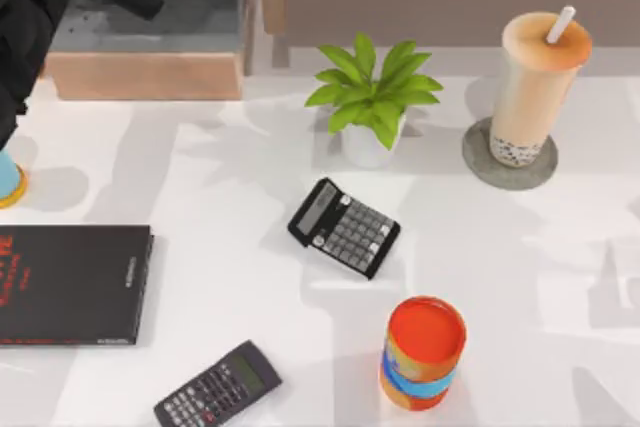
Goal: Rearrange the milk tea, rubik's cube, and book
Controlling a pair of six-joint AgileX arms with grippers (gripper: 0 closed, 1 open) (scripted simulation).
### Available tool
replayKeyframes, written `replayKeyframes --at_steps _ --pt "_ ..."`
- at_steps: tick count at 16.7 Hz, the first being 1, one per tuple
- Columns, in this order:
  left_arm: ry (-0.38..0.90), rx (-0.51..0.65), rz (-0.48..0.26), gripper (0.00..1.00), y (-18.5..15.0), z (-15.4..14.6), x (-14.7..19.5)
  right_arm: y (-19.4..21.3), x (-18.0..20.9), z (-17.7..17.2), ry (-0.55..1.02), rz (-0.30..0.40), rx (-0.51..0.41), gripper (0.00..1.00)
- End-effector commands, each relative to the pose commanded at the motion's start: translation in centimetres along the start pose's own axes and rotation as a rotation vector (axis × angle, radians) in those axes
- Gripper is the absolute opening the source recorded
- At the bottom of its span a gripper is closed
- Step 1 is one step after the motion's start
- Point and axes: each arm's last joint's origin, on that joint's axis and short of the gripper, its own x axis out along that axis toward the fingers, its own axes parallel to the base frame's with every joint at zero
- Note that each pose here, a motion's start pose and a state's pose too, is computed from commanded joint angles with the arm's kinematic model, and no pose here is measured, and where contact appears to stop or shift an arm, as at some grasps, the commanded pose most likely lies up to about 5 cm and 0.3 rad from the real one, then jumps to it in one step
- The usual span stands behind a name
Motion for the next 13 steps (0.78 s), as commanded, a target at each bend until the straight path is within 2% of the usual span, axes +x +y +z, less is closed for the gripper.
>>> replayKeyframes --at_steps 3,7,10,13 --pt "0.055 0.279 -0.105 0.0 -1.8 -3.8 -4.9 0.0 0.0 0.0 0.0 0.0 0.0 1.0" --pt "0.15 0.625 -0.305 0.0 -4.6 -11.0 -11.2 0.0 0.0 0.0 0.0 0.0 0.0 1.0" --pt "0.214 0.805 -0.428 0.0 -5.9 -15.5 -15.3 0.0 0.0 0.0 0.0 0.0 0.0 1.0" --pt "0.283 0.906 -0.468 0.0 -6.1 -18.1 -17.7 0.0 0.0 0.0 0.0 0.0 0.0 1.0"
